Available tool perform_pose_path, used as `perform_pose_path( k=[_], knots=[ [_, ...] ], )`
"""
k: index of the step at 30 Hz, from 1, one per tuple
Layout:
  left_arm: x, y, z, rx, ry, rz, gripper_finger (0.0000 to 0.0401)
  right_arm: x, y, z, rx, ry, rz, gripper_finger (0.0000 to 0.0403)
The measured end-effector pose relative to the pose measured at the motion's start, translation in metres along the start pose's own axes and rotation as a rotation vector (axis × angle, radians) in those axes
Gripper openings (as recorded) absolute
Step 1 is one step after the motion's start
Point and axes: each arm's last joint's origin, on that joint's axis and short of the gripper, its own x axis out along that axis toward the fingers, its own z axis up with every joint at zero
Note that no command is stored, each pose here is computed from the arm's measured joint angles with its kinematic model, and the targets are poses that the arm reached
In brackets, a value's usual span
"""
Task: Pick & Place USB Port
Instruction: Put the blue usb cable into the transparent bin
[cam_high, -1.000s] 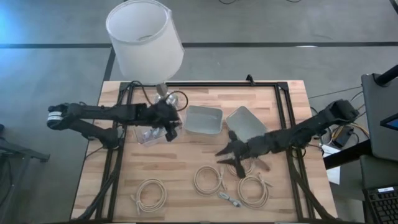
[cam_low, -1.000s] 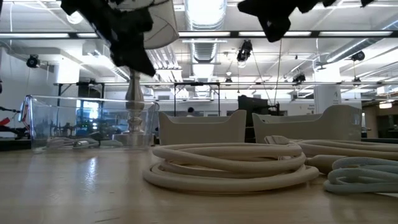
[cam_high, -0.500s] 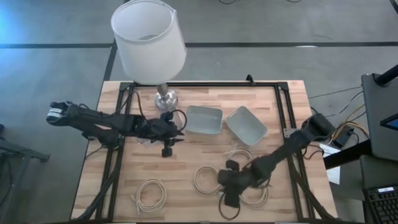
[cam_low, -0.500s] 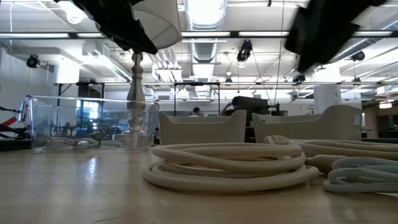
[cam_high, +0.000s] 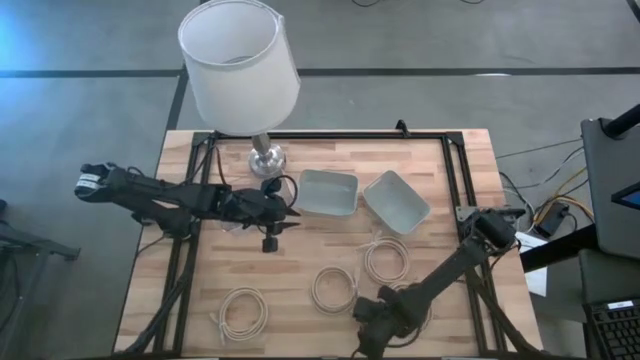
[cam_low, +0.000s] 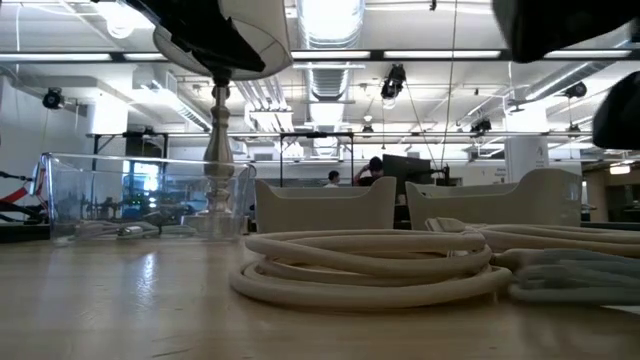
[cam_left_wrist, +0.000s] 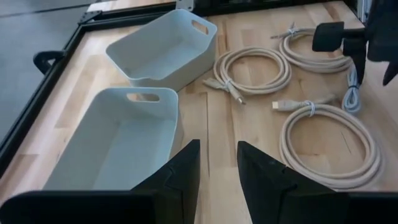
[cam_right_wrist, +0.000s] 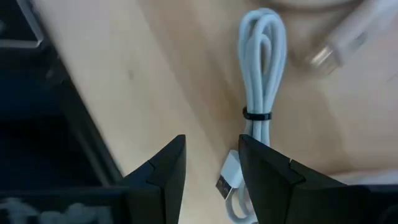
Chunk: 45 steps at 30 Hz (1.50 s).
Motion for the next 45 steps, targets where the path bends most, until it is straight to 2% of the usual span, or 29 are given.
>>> perform_pose_path(
  k=[4,8,13,23,32,39,45],
  knots=[
    [0.000,0.000,0.000,0.001,-0.004,-0.001,0.0108,-0.004,0.000,0.002,-0.006,0.002,-0.019,0.0146],
    [0.000,0.000,0.000,0.001,-0.003,-0.001,0.0108,-0.022,0.002,0.004,-0.022,-0.034,-0.014,0.0146],
    [0.000,0.000,0.000,0.014,-0.003,-0.001,0.0108,-0.029,-0.007,0.007,-0.054,-0.139,-0.102,0.0146],
    [0.000,0.000,0.000,0.013,-0.002,-0.002,0.0108,-0.004,-0.017,0.009,-0.030,0.008,-0.113,0.0132],
    [0.000,0.000,0.000,0.011,0.000,-0.002,0.0108,-0.004,-0.016,0.010,-0.053,0.004,-0.096,0.0126],
    [0.000,0.000,0.000,0.000,0.002,-0.002,0.0108,-0.017,-0.011,0.014,-0.101,-0.041,-0.062,0.0123],
    [0.000,0.000,-0.002,0.000,0.019,-0.002,0.0108,-0.003,-0.014,0.011,-0.100,0.010,-0.067,0.0123]
  ],
)
